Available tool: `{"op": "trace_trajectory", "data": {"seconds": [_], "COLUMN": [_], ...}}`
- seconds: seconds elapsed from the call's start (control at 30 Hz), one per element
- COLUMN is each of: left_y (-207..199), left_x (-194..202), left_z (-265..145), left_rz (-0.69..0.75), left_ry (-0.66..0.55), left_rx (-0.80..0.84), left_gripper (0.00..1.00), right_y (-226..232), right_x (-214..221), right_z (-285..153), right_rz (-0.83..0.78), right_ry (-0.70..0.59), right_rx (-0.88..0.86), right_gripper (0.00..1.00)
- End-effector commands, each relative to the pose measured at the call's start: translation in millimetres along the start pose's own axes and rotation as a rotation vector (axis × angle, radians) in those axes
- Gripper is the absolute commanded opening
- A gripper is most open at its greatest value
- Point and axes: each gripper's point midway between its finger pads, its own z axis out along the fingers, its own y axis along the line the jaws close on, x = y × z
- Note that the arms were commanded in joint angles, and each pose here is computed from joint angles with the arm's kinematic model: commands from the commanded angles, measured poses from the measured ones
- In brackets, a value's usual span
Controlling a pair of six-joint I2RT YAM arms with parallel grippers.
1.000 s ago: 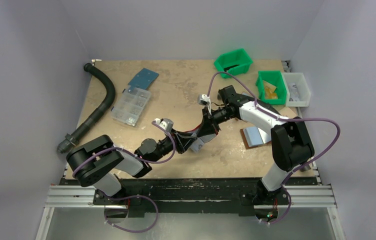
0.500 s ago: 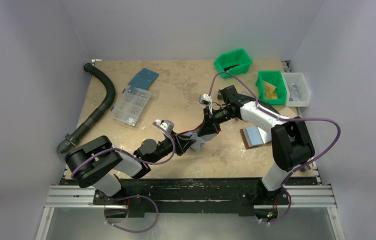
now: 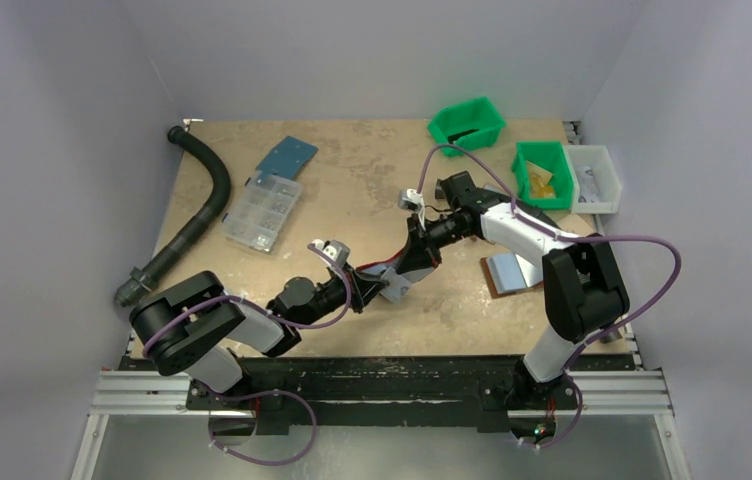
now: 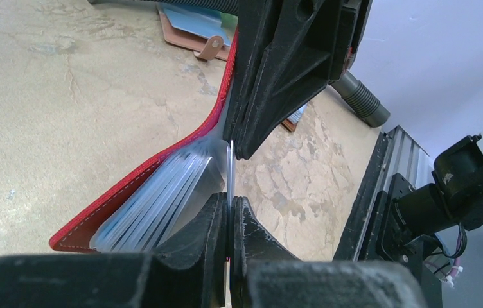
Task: Take the credit cards out of the card holder
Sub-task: Remove the credit card from the card holder.
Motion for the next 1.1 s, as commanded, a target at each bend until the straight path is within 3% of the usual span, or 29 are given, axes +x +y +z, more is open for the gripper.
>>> {"op": "trace_trajectory", "data": {"seconds": [0.0,0.33,0.8,0.93,1.07], "left_y": [-14,-26,-33,-35,-36], "left_x": [-13,-21,-26,-28,-31], "left_z": [-1,-1,1,-1,-2], "left_rz": [0.034,0.06,0.055,0.054,0.052], "left_ry": [-0.041,-0.072,-0.098,-0.109,-0.119], "left_rx": [0.071,0.138,0.172,0.18,0.189], "left_gripper": [0.0,0.0,0.0,0.0,0.0], "right_y": [9,17,11,-5,-5], "right_x": [-7,-3,-2,-3,-3], "right_z": [-4,1,6,2,3], "right_rz": [-0.034,-0.063,-0.067,-0.067,-0.066], "right_ry": [-0.017,0.0,0.019,0.018,0.018], "right_rx": [-0.044,-0.07,-0.027,0.09,0.091], "right_gripper": [0.1,0.37,0.37,0.46,0.48]}}
